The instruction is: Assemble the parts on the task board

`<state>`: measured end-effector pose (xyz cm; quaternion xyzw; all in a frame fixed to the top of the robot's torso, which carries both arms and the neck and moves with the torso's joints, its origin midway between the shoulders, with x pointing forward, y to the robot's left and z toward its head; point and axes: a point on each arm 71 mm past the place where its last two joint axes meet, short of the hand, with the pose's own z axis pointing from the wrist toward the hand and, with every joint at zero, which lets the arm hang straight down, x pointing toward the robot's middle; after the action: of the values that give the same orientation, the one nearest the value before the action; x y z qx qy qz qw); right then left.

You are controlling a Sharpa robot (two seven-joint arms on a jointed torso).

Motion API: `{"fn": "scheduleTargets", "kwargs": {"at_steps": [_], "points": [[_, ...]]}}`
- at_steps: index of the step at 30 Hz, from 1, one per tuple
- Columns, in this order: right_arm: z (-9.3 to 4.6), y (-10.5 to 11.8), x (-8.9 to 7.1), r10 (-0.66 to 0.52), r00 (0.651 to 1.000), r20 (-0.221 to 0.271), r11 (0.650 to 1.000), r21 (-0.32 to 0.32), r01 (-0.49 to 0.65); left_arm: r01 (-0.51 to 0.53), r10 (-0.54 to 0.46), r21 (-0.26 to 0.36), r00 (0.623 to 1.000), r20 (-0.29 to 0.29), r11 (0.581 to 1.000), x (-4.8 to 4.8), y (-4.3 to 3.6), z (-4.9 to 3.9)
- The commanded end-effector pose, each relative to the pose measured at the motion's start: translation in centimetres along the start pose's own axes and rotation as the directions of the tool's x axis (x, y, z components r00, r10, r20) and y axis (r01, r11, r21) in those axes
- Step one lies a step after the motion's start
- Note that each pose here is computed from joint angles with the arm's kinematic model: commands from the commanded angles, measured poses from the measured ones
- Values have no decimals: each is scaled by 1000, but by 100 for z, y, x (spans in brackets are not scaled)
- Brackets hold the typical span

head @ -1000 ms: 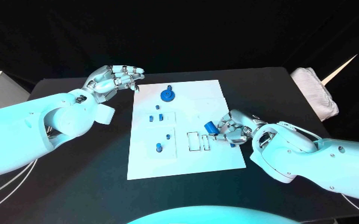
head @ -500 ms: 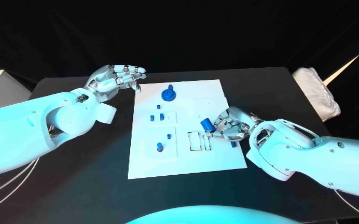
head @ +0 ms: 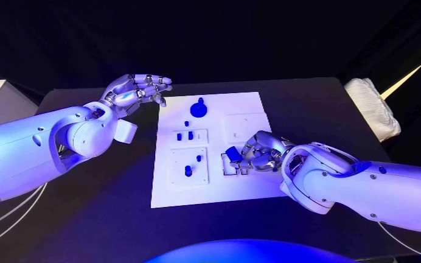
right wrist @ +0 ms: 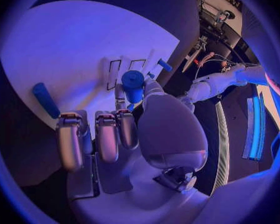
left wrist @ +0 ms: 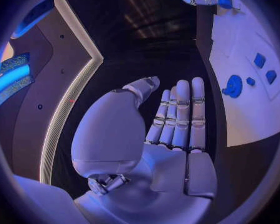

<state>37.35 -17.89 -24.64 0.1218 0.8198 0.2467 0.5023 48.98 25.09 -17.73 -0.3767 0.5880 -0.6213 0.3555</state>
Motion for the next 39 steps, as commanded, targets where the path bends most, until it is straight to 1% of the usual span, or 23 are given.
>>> {"fn": "scheduleTargets", "kwargs": {"at_steps": [1,18,30,39], "points": [[7,5,55,-24,999,-37,1000,7,24,11,-11,6,1000,-15,1000,25,-10,5],[9,39,97,-29,999,-47,1000,-6,28,10,-10,6,1000,-13,1000,16,-10,2],[63,19,74,-58,998,-13,998,-6,58,10,-10,5,1000,-13,1000,17,-10,1],[89,31,82,-69,998,-15,998,-14,68,9,-9,4,1000,-11,1000,11,-11,-5]]}}
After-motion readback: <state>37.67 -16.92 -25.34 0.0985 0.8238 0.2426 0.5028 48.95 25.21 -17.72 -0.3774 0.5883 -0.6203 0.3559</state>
